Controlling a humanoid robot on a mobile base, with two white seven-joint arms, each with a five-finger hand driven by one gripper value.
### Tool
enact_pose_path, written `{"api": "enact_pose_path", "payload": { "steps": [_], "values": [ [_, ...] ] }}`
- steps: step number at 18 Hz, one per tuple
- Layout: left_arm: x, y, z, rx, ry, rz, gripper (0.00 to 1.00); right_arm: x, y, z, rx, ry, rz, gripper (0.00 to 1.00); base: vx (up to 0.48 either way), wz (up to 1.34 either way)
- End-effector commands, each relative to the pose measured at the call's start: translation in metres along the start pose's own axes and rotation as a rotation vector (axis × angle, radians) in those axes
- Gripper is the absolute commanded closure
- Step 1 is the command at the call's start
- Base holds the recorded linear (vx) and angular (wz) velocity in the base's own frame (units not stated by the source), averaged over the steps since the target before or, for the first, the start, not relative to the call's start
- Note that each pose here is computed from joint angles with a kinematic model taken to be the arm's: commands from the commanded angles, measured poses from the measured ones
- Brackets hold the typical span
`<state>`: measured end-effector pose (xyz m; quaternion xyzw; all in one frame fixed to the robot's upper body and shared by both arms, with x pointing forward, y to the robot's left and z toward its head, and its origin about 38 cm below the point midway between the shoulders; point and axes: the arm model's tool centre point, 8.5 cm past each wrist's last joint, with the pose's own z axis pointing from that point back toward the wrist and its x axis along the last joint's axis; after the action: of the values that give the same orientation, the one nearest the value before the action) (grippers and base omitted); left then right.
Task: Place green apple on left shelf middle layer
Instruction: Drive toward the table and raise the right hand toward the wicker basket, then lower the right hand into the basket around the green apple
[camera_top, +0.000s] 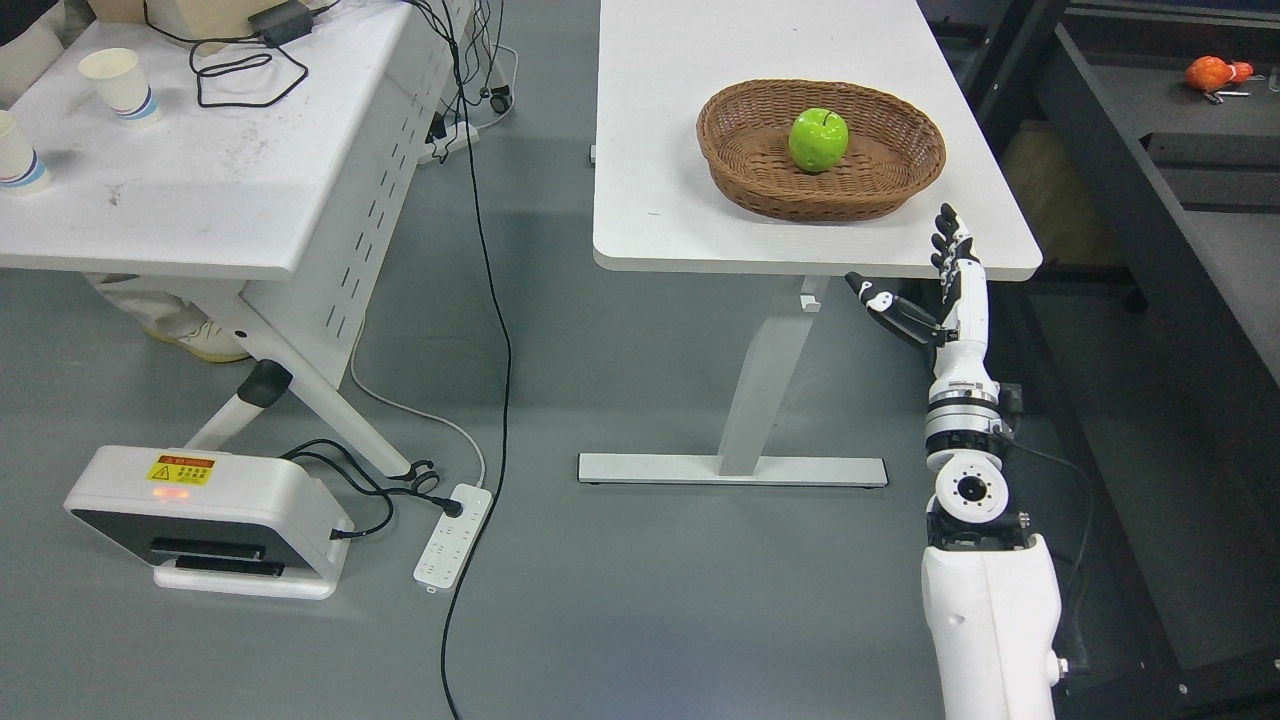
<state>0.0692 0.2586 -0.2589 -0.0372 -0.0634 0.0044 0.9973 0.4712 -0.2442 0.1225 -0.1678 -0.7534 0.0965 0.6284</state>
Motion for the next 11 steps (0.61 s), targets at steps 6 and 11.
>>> {"api": "enact_pose_path", "payload": {
  "steps": [6,11],
  "values": [
    [0.0,0.011,0.002,0.018,0.0,-0.001,0.0,0.019,-0.017,-0.013,0.035,-0.105,0.363,0.01,0.082,0.11],
    [0.0,0.011,0.002,0.018,0.0,-0.001,0.0,0.043,-0.006,-0.012,0.066,-0.231,0.427,0.01,0.173,0.06]
  ]
}}
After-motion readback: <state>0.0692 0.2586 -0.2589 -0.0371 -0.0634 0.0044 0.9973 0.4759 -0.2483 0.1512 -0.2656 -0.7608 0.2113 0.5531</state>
